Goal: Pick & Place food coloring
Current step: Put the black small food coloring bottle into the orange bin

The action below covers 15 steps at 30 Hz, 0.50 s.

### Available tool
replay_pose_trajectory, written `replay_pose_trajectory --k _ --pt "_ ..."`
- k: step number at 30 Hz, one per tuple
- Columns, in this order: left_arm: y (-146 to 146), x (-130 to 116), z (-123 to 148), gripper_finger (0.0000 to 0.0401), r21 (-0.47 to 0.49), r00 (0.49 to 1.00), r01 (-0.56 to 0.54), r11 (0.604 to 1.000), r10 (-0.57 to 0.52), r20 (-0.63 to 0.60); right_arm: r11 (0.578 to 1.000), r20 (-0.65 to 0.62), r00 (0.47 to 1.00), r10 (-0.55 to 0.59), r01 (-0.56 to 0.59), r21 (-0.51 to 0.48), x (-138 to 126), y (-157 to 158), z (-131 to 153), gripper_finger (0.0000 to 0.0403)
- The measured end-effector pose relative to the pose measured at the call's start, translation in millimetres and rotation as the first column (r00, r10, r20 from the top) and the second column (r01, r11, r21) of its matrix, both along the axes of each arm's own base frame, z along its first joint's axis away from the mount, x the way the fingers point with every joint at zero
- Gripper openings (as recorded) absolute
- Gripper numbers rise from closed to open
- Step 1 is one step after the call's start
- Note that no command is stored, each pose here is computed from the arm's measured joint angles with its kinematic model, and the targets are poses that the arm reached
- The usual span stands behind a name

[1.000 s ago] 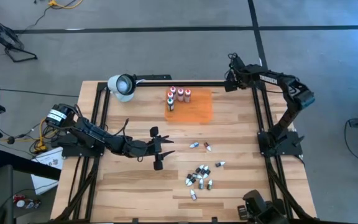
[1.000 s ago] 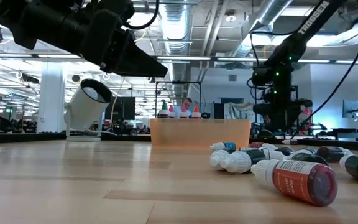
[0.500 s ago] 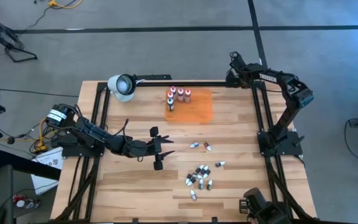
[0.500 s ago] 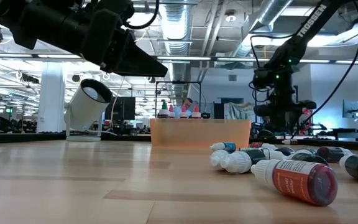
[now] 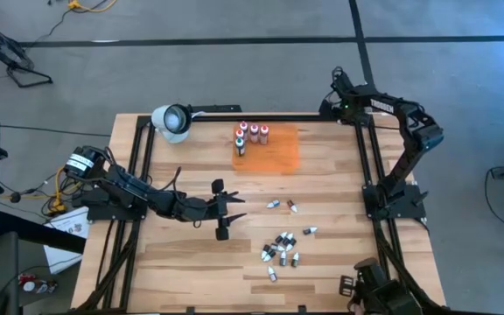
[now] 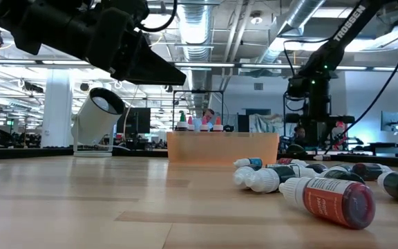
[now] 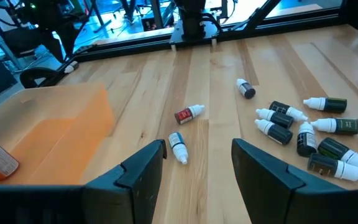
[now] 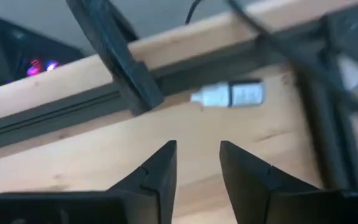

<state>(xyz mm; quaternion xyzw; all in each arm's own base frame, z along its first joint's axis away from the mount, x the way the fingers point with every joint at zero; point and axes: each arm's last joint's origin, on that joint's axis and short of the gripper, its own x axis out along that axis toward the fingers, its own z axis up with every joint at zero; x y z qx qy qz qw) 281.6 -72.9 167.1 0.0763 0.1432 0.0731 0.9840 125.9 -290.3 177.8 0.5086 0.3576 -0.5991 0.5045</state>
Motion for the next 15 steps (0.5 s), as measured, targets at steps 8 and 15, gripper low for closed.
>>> replay_pose_trajectory --k 8,15 --pt "0.0 0.0 0.0 0.0186 0.0 1.0 0.0 1.0 0.0 0.0 0.991 0.179 0.983 0.029 -0.052 0.124 -10.6 -0.7 4.2 0.0113" --pt "0.0 0.0 0.0 0.0186 0.0 1.0 0.0 1.0 0.0 0.0 0.978 0.299 0.953 0.051 -0.108 0.176 -11.7 -2.0 13.6 0.0093"
